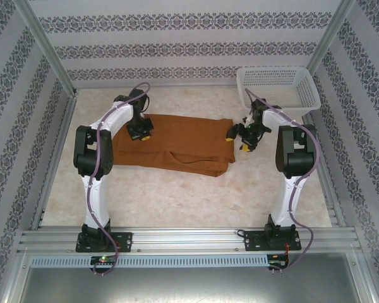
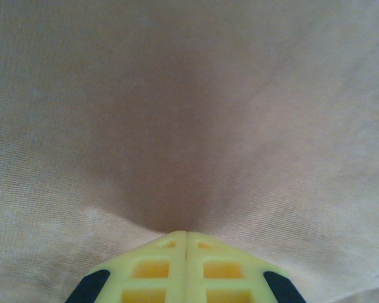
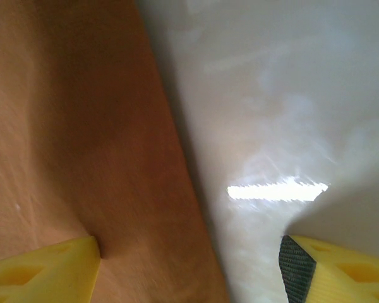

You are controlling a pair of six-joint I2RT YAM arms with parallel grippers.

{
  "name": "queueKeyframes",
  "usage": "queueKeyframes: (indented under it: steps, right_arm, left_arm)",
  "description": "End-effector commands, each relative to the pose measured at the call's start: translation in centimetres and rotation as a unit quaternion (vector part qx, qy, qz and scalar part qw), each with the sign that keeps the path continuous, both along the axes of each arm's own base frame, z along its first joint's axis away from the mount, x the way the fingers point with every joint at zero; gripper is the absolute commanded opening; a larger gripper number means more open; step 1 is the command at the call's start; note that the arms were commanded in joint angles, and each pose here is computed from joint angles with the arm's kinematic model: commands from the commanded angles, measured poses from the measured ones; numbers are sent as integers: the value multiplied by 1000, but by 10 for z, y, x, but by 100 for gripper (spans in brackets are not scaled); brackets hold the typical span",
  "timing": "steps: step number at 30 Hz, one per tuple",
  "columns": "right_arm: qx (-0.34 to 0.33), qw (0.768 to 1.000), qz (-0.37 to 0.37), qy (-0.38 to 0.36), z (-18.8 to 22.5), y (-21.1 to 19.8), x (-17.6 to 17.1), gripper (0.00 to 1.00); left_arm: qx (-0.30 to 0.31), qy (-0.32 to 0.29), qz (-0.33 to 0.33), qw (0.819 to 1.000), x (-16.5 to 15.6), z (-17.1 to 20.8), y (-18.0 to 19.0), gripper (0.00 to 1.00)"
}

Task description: Roll up the long pants

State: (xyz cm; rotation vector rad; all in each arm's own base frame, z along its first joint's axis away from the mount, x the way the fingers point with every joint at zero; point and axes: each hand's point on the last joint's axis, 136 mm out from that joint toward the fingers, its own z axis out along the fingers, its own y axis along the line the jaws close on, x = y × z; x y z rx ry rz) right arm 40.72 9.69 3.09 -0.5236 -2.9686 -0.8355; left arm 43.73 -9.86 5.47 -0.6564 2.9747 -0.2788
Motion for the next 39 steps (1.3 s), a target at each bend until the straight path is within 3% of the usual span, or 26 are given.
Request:
queueKeyframes:
  steps: [1, 10, 18, 25, 27, 28, 29, 31, 39]
  right_arm:
    - [80, 997, 2, -1, -6, 31, 3, 77]
    - [118, 992, 49, 17, -18, 96, -28, 77]
    - [130, 988, 87, 1, 8, 154, -38, 77]
    - [120, 986, 112, 9, 5, 179, -48, 75]
    - [111, 988, 110, 15, 1, 176, -52, 68]
    - [102, 989, 108, 18, 0, 173, -55, 58]
    - [95, 990, 107, 20, 0, 170, -56, 43]
    - [83, 991, 104, 16, 3, 161, -57, 3]
    - [-12, 994, 108, 25, 43, 80, -58, 0]
  left_arm:
    - [14, 13, 14, 1000, -5, -16, 9, 0]
    - [14, 18, 22, 999, -7, -23, 10, 0]
    - [-5, 10, 26, 1000, 0, -18, 2, 0]
    - [-25, 6, 30, 999, 3, -18, -5, 0]
    - [-23, 5, 28, 999, 3, -17, -4, 0]
    - [-20, 5, 27, 999, 3, -16, -3, 0]
    - [-16, 4, 26, 1000, 3, -15, -2, 0]
    - [-12, 3, 23, 1000, 3, -14, -1, 0]
    - [-15, -3, 18, 1000, 6, -9, -2, 0]
